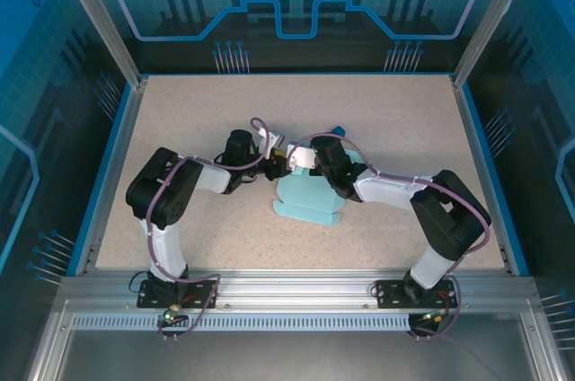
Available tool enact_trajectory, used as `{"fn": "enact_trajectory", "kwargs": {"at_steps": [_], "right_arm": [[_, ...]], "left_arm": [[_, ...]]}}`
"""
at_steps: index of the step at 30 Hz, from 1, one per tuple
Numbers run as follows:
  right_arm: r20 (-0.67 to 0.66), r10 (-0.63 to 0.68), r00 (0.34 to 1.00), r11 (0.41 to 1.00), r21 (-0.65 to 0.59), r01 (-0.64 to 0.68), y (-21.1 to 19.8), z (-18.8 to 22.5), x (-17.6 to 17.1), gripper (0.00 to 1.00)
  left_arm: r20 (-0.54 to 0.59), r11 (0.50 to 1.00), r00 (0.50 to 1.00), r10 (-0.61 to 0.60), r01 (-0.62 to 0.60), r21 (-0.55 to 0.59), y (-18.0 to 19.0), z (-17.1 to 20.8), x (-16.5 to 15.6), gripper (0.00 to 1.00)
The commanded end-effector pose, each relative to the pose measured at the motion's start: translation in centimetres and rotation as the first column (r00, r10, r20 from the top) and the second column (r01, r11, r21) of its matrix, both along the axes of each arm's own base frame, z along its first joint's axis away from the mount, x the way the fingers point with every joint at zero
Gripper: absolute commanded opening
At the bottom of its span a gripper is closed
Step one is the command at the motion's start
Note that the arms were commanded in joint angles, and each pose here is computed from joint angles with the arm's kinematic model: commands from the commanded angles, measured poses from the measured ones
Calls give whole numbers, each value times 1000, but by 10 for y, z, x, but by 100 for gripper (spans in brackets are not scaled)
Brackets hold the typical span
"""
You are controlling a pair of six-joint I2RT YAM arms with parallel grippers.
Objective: Fold the paper box
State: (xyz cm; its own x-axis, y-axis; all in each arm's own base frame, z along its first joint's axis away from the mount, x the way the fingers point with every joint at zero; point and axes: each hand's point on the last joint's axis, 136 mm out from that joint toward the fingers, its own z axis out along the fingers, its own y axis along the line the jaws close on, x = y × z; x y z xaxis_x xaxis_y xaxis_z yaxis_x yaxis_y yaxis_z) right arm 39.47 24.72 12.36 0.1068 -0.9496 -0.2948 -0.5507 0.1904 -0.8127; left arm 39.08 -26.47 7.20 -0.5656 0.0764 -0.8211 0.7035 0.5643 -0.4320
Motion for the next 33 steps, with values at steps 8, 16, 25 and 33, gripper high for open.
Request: {"fn": "enact_trajectory", "kwargs": {"at_steps": [8, 16, 25, 33], "right_arm": [[-19, 98, 995, 990, 107, -96, 34, 16, -11, 0], [-56, 98, 994, 993, 71, -94, 31, 5, -18, 0], [-99, 46, 994, 988, 148, -31, 38, 10, -25, 0], [-134, -7, 991, 977, 211, 36, 32, 17, -25, 13]], "left_arm": [[30, 998, 998, 62, -62, 4, 0, 19, 16, 46], [33, 990, 992, 125, -126, 56, 8, 14, 22, 37], [57, 933, 946, 319, -324, 159, 28, 2, 37, 14], [128, 930, 948, 292, -313, 192, 23, 3, 27, 3]]}}
